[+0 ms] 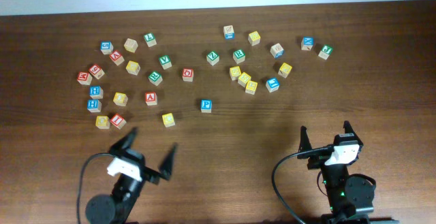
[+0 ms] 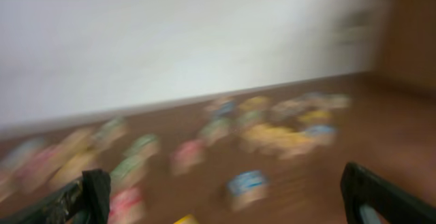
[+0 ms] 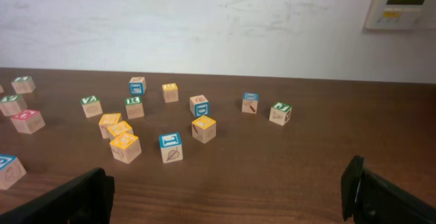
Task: Spell out CVPR
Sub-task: 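Move left gripper over the yellow C block and descend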
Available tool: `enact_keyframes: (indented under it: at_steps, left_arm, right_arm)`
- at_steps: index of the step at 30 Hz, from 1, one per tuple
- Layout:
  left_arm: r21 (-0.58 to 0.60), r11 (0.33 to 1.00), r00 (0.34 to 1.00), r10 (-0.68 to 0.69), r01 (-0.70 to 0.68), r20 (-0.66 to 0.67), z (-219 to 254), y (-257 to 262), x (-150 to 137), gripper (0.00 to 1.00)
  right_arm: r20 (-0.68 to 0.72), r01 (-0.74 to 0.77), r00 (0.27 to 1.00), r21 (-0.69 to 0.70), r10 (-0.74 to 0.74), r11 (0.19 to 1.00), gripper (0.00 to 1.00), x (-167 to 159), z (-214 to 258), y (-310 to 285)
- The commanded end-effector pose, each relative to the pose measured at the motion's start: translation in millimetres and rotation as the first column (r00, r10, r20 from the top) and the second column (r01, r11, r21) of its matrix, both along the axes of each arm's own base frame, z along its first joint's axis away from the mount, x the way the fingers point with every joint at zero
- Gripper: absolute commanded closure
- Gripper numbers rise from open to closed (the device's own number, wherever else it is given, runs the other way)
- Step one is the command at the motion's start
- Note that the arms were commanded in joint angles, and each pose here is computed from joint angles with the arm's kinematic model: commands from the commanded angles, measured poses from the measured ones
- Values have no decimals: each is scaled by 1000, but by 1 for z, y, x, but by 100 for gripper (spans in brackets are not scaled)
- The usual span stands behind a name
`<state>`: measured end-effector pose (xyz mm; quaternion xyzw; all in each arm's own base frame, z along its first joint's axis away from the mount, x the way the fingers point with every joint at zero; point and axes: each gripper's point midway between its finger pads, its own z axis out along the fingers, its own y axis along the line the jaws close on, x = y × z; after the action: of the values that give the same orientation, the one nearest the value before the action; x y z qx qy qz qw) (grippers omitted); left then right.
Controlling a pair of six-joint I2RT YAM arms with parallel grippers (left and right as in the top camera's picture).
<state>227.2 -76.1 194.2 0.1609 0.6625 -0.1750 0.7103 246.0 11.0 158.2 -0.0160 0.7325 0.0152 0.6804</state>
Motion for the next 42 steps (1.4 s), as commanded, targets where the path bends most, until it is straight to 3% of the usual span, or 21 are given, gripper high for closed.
enact_keyframes:
  at_steps: [1, 4, 6, 11, 13, 15, 16, 17, 19, 21, 24, 26, 27, 28, 29, 30, 32, 35, 38, 40, 42]
  left_arm:
    - [149, 857, 840, -513, 493, 174, 32, -67, -70, 1]
    - [257, 865, 753, -503, 432, 425, 83, -66, -95, 1]
    - [229, 899, 720, -436, 372, 541, 116, -59, -105, 1]
    - [235, 921, 660, -386, 310, 644, 196, -54, -133, 1]
    - [212, 922, 703, -385, 325, 598, 225, -54, -126, 1]
    - [103, 921, 856, -387, 376, 343, 248, -53, -87, 1]
    - [123, 906, 868, -423, 405, 261, 248, -58, -78, 1]
    - [197, 834, 823, -545, 515, 160, 244, -71, -78, 1]
    - [136, 657, 662, -749, 741, 9, 241, -87, -90, 1]
    - [115, 585, 589, -808, 803, -6, 246, -89, -78, 1]
    - [-67, 653, 647, -757, 754, -94, 243, -84, -31, 1]
    - [-178, 755, 730, -656, 631, -192, 223, -76, 8, 1]
    - [-217, 823, 781, -567, 525, -262, 207, -68, 30, 1]
    - [-175, 958, 852, -281, 225, -442, 157, -34, 75, 1]
    - [-103, 992, 839, -114, 70, -531, 129, -13, 90, 1]
    - [-8, 999, 792, 36, -52, -609, 100, 8, 98, 1]
    - [119, 985, 687, 173, -125, -706, 58, 25, 99, 1]
    - [90, 995, 562, 99, -44, -821, 20, 8, 91, 1]
    - [89, 992, 457, 121, -92, -881, -7, 12, 95, 1]
    - [159, 952, 309, 239, -263, -920, -33, 29, 97, 1]
    - [327, 872, 140, 399, -365, -906, -66, 41, 90, 1]
  right_arm:
    - [-6, 15, 1000, 6, -15, 1000, 2, 0, -3, -3]
    - [-6, 15, 1000, 6, -15, 1000, 2, 0, -3, -3]
    - [-6, 15, 1000, 6, -15, 1000, 2, 0, -3, -3]
    - [-6, 15, 1000, 6, -15, 1000, 2, 0, -3, -3]
    - [-6, 15, 1000, 6, -15, 1000, 2, 0, -3, -3]
    - [-6, 15, 1000, 6, -15, 1000, 2, 0, -3, -3]
    - [-6, 15, 1000, 6, -15, 1000, 2, 0, -3, -3]
    - [-6, 15, 1000, 6, -15, 1000, 2, 0, -3, -3]
    - [-6, 15, 1000, 6, -15, 1000, 2, 0, -3, -3]
    - [-6, 15, 1000, 6, -15, 1000, 2, 0, -3, -3]
    - [-6, 15, 1000, 6, -15, 1000, 2, 0, -3, -3]
    - [-6, 15, 1000, 6, -15, 1000, 2, 0, -3, -3]
    - [-6, 15, 1000, 6, -15, 1000, 2, 0, -3, -3]
    - [-6, 15, 1000, 6, -15, 1000, 2, 0, -3, -3]
    - [-6, 15, 1000, 6, -15, 1000, 2, 0, -3, -3]
    - [-6, 15, 1000, 6, -15, 1000, 2, 0, -3, -3]
    - [-6, 15, 1000, 6, -15, 1000, 2, 0, -3, -3]
    - [-6, 15, 1000, 6, -15, 1000, 2, 0, -3, -3]
    - [-6, 15, 1000, 6, -15, 1000, 2, 0, -3, -3]
    - [-6, 15, 1000, 6, -15, 1000, 2, 0, -3, -3]
    - [-6, 15, 1000, 6, -15, 1000, 2, 0, -3, -3]
